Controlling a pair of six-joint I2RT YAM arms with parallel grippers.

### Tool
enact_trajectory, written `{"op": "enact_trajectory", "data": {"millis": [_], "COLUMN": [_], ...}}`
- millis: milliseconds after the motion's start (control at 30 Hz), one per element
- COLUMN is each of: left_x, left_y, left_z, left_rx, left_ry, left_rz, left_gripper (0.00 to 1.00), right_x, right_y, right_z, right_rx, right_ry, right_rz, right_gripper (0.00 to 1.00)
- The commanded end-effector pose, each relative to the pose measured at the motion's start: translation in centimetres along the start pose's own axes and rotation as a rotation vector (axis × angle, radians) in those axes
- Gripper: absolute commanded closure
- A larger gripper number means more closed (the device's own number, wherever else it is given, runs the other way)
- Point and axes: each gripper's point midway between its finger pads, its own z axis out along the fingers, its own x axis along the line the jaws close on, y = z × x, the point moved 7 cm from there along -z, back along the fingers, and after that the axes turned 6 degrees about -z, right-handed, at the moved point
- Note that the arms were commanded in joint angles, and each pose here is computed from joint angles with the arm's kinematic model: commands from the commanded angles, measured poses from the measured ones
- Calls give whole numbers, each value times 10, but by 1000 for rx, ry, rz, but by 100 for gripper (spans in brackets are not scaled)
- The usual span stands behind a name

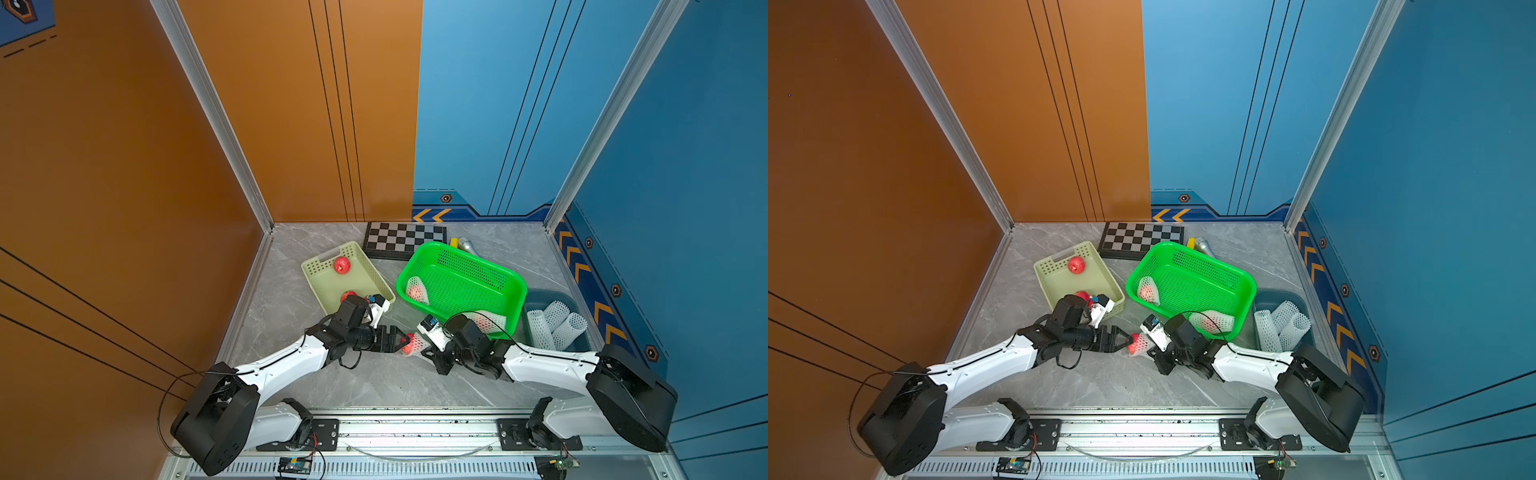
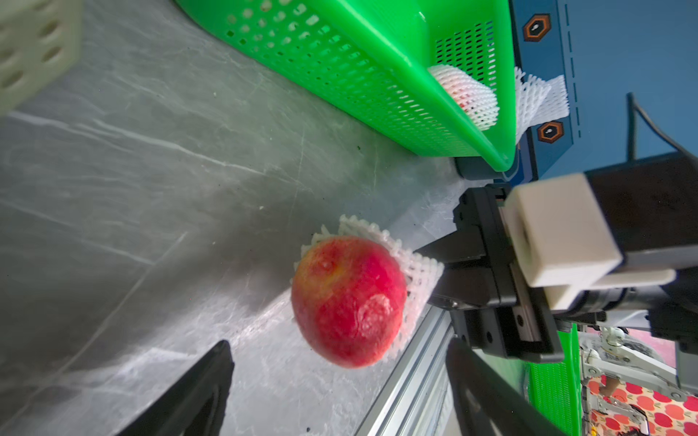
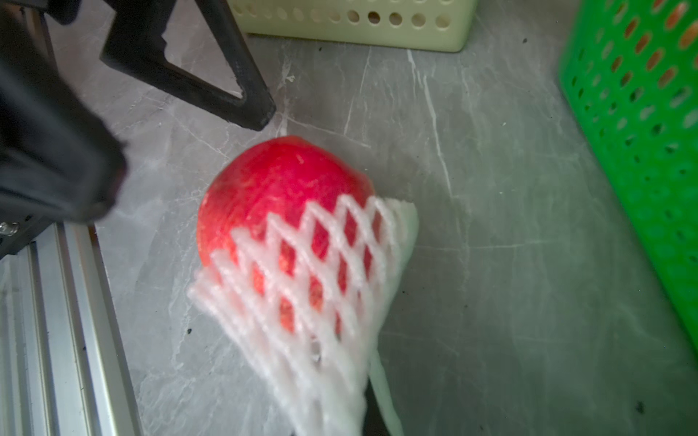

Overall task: Remove foam nets from apples
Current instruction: Pick up the apple from the center of the board.

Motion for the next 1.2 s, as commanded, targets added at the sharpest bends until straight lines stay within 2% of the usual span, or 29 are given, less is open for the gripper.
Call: {"op": "enact_trajectory", "data": {"millis": [0,133,233,367,633,833,933,1067,1167], "left_x": [-14,-17,-18,-24,-28,-32,-32,-23,-22], "left_y": [0,-1,-1,-2,-6,-3,1,13,22], "left_z": [2,3,3,2,6,4,1,-12,-30], "left_rx": [21,31,34,40,68,54,24,-55,-112], "left_ry": [-106,-121,-128,-153,-164,-166,-157,-96,-37], "left_rz": [38,40,44,57,67,82,84,46,50], "left_gripper": [18,37,47,46,32,29,37,56,58], "right_x": [7,10,10,8,11,16,15,10,8], "right_y": [5,11,16,21,39,47,45,36,28], "right_z": [-5,-13,-19,-25,-41,-48,-48,-49,-46], "right_rx": [-48,-104,-132,-158,-233,-259,-252,-237,-191], "right_ry": [72,97,98,91,86,103,94,63,44], "right_rz": [-23,-20,-23,-21,-43,-50,-44,-21,-1], "right_gripper": [100,100,100,100,100,100,100,100,100]}}
